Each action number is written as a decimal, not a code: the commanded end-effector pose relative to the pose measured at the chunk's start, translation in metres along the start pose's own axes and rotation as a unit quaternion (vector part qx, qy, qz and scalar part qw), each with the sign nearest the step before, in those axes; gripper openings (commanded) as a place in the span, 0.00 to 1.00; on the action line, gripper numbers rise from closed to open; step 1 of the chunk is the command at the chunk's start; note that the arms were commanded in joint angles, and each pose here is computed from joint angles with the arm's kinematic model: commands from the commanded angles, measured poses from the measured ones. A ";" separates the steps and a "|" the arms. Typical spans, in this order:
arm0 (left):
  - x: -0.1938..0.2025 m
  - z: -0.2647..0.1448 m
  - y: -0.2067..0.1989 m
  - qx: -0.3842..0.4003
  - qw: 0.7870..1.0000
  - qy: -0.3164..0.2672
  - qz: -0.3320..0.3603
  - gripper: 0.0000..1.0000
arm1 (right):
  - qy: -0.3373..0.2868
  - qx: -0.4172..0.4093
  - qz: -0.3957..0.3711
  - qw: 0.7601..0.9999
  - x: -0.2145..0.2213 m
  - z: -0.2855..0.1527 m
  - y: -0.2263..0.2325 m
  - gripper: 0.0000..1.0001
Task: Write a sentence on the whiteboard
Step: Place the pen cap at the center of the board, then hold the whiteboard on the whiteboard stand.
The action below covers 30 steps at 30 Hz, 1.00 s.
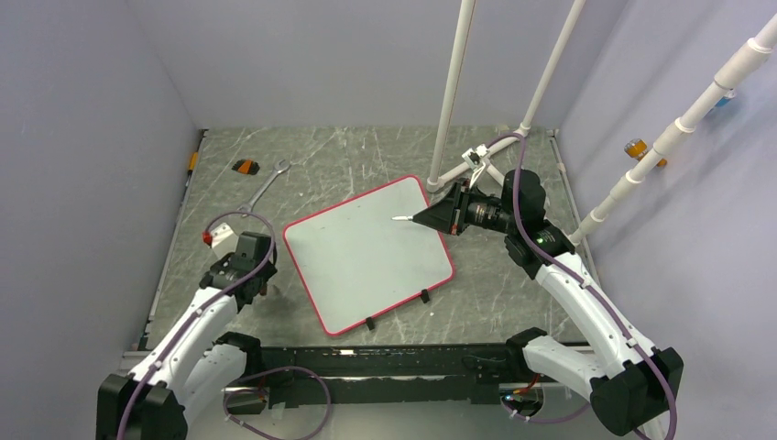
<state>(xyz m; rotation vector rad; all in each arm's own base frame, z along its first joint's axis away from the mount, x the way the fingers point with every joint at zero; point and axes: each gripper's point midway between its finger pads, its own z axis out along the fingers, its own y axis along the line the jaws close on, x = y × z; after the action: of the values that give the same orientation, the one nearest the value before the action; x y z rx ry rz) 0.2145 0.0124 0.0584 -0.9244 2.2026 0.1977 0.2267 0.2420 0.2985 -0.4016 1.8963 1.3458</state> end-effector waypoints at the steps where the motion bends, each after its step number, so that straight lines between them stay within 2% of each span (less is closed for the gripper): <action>1: -0.049 -0.031 -0.017 0.041 0.998 -0.055 -0.011 0.71 | -0.011 0.004 -0.020 1.000 -0.005 0.000 0.000 0.00; 2: -0.059 -0.040 -0.022 0.058 0.996 -0.065 -0.005 0.78 | -0.012 0.006 -0.020 1.000 -0.006 -0.001 0.000 0.00; 5: -0.090 -0.073 -0.038 0.116 0.988 -0.097 0.011 0.89 | -0.015 0.012 -0.023 1.000 -0.008 -0.002 0.000 0.00; 7: -0.112 -0.097 -0.052 0.165 0.978 -0.123 0.040 0.90 | -0.020 0.016 -0.024 0.999 -0.010 -0.003 0.000 0.00; 8: -0.123 -0.110 -0.060 0.189 0.968 -0.142 0.081 0.87 | -0.021 0.016 -0.023 0.999 -0.010 -0.003 0.001 0.00; 10: -0.141 -0.139 -0.087 0.261 0.937 -0.163 0.162 0.86 | -0.021 0.018 -0.020 0.999 -0.012 -0.004 0.002 0.00; 14: -0.156 -0.166 -0.127 0.330 0.886 -0.155 0.287 0.86 | -0.025 0.025 -0.019 0.999 -0.015 -0.008 0.005 0.00; 15: -0.154 -0.172 -0.141 0.359 0.866 -0.149 0.315 0.86 | -0.026 0.029 -0.019 0.999 -0.016 -0.009 0.005 0.00; 21: -0.145 -0.178 -0.206 0.462 0.796 -0.085 0.381 0.86 | -0.028 0.030 -0.026 0.999 -0.019 -0.013 0.011 0.00; 23: -0.131 -0.184 -0.224 0.515 0.755 -0.055 0.403 0.85 | -0.027 0.032 -0.027 0.999 -0.016 -0.014 0.010 0.00; 28: -0.103 -0.199 -0.251 0.626 0.659 0.001 0.417 0.76 | -0.021 0.032 -0.028 0.999 -0.007 -0.015 0.005 0.00; 30: -0.095 -0.195 -0.257 0.647 0.634 0.014 0.423 0.76 | -0.020 0.027 -0.029 0.999 -0.005 -0.014 0.005 0.00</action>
<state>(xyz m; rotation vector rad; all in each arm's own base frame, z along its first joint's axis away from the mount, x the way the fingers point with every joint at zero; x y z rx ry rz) 0.3375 -0.1688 0.2716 0.6963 2.0730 -0.6591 0.2225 0.2303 0.2978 -0.3615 1.9323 1.2621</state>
